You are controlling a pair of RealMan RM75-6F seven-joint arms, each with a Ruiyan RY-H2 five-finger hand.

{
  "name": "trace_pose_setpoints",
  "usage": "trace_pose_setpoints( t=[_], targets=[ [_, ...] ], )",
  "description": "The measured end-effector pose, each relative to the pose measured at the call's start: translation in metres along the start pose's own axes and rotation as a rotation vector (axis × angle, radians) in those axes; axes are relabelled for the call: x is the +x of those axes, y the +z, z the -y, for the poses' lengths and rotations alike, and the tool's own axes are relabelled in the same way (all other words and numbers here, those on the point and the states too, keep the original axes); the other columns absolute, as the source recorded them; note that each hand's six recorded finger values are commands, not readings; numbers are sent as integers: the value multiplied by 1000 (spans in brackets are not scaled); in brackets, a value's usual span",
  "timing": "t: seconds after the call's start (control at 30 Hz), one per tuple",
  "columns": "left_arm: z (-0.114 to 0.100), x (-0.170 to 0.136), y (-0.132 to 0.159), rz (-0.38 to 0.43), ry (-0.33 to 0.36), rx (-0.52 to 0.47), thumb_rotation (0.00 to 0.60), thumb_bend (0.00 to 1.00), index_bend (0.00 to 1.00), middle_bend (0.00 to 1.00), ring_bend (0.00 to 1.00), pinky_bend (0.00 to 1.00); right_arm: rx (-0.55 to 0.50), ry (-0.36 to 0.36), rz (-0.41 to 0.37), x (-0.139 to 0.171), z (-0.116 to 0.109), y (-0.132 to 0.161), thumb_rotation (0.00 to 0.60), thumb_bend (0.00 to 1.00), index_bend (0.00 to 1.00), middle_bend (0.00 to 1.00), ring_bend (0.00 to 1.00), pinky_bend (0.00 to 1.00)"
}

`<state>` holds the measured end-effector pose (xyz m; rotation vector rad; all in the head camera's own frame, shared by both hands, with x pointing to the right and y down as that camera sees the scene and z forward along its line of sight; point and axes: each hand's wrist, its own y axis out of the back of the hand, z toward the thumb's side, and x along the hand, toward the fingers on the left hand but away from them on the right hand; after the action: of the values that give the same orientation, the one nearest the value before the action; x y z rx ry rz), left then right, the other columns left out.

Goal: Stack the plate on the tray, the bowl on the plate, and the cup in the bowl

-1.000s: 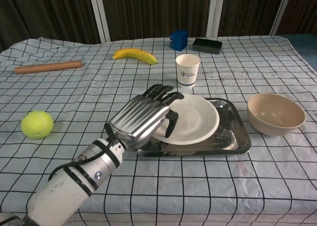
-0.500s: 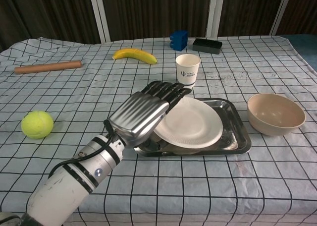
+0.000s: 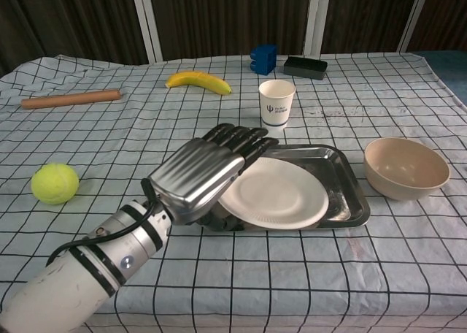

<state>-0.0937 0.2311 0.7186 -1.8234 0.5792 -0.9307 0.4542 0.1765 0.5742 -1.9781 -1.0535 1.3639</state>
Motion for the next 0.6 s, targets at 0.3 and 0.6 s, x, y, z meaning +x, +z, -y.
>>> trace_pose_setpoints(
  t=[0.3, 0.6],
  targets=[
    [1, 7, -22, -72, -1, 51, 600, 281, 0, 0, 0, 0, 7, 6, -7, 0, 3, 3, 600, 183, 0, 0, 0, 0],
    [-8, 8, -27, -72, 18, 136, 600, 336, 0, 0, 0, 0, 6, 9, -5, 0, 3, 3, 600, 183, 0, 0, 0, 0]
  ],
)
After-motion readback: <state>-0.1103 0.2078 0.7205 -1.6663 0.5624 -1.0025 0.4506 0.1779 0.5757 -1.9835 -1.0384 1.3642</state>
